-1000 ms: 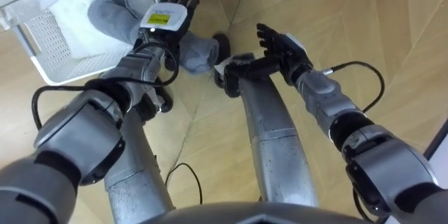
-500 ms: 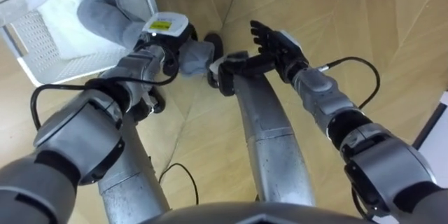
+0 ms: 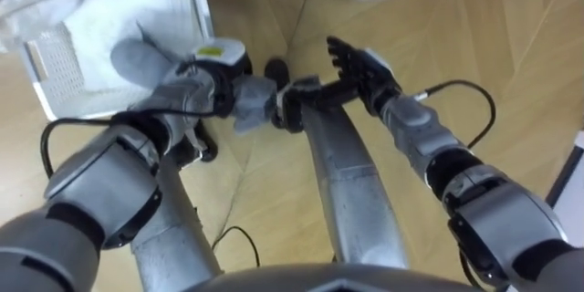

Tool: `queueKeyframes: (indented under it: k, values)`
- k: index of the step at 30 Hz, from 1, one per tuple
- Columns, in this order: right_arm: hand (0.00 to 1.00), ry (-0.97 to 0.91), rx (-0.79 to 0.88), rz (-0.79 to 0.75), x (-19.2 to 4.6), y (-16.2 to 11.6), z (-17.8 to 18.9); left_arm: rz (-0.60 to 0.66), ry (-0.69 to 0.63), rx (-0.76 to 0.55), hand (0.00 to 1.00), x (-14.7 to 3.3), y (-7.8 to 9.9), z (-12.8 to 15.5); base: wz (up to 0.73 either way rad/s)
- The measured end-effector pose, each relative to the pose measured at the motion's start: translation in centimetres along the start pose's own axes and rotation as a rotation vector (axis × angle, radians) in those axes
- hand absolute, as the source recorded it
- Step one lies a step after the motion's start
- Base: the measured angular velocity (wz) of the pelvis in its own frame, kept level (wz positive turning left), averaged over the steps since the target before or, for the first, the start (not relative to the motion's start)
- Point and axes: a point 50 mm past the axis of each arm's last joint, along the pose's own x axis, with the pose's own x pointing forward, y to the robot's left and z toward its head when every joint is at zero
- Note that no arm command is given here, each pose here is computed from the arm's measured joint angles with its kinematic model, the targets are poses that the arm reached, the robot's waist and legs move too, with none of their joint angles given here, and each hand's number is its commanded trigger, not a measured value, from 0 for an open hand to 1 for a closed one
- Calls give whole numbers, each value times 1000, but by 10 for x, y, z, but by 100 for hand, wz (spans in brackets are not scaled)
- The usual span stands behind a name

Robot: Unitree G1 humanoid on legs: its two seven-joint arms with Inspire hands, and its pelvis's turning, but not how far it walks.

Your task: Put towel into washing machine

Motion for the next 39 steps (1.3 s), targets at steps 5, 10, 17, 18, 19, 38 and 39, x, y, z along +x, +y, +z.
queueKeyframes:
  k: [5, 10, 17, 18, 19, 38, 39]
  values:
    - [0, 66, -6, 2, -8, 2, -23, -41, 5, -33, 100, -4, -19, -1, -4]
    - [0, 106, -2, -9, -11, 0, -34, -21, -2, -76, 100, -4, -23, 3, -6]
    - [0, 136, -6, -38, -16, -9, -42, 101, -14, -204, 100, -6, -19, 3, 2]
    - [0, 132, -3, -44, -16, -10, -42, 136, 1, -274, 100, -7, -18, 0, 0]
    - [0, 128, -5, -46, -16, -10, -42, 156, 10, -310, 100, -7, -16, -2, 4]
    - [0, 70, -72, -40, -15, -16, -31, 143, -249, -1301, 100, -15, -5, 31, 4]
    - [0, 66, -70, -37, -16, -16, -31, 120, -274, -1356, 100, -15, -6, 34, 0]
